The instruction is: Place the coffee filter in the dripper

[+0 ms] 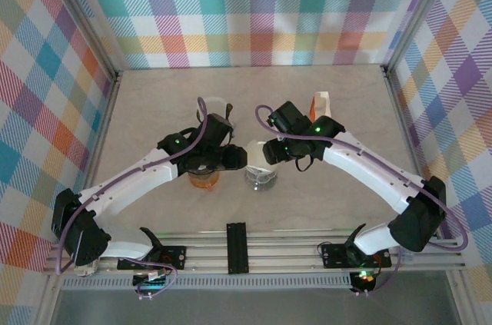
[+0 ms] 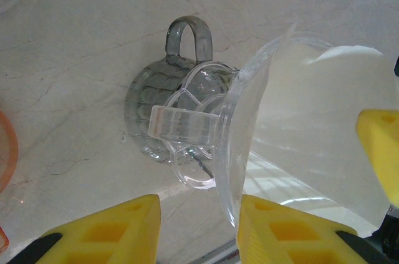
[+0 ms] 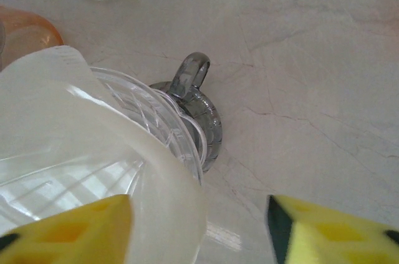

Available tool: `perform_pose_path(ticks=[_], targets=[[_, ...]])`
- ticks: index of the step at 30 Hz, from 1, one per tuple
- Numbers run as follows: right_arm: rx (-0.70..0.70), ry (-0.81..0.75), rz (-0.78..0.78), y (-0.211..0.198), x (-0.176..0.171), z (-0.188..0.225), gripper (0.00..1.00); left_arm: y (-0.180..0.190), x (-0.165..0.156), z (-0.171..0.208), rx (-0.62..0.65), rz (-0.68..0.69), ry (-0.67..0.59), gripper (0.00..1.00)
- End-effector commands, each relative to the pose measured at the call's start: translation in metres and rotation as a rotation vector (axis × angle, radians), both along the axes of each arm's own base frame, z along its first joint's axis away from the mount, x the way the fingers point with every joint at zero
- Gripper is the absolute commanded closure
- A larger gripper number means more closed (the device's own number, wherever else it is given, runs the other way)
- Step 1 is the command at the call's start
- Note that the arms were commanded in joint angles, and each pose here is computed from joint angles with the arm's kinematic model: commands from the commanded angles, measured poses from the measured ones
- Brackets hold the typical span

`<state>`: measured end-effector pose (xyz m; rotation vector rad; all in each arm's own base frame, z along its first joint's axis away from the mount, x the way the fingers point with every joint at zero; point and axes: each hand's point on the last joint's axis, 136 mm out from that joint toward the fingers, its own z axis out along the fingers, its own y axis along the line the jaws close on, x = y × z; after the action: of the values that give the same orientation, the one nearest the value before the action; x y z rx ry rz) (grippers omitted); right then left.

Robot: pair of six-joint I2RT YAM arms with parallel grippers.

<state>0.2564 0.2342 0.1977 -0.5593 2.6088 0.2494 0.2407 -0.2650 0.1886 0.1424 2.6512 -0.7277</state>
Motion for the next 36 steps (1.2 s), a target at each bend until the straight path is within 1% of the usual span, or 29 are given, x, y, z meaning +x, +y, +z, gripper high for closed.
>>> perform_pose_path(ticks=[1, 6, 10, 19, 28, 36], targets=[[0.036, 0.015, 0.021, 0.011, -0.001, 0.002, 0.33, 0.001, -0.004, -0.009, 0.024, -0.001, 0.010, 0.63], [0.011, 0.088, 0.033, 0.020, -0.001, -0.023, 0.29, 0.001, -0.003, -0.009, 0.023, 0.000, 0.011, 0.63], [-0.001, 0.108, 0.033, 0.025, 0.003, -0.037, 0.28, 0.001, -0.004, -0.010, 0.024, -0.001, 0.016, 0.63], [-0.062, 0.128, 0.032, 0.024, 0.008, -0.059, 0.27, -0.001, -0.003, -0.011, 0.021, -0.001, 0.019, 0.63], [-0.072, 0.148, 0.019, 0.024, 0.008, -0.074, 0.27, 0.000, -0.003, -0.008, 0.009, 0.008, 0.010, 0.63], [-0.088, 0.151, 0.013, 0.022, 0.009, -0.081, 0.27, 0.003, 0.001, 0.007, -0.042, 0.041, -0.050, 0.51]])
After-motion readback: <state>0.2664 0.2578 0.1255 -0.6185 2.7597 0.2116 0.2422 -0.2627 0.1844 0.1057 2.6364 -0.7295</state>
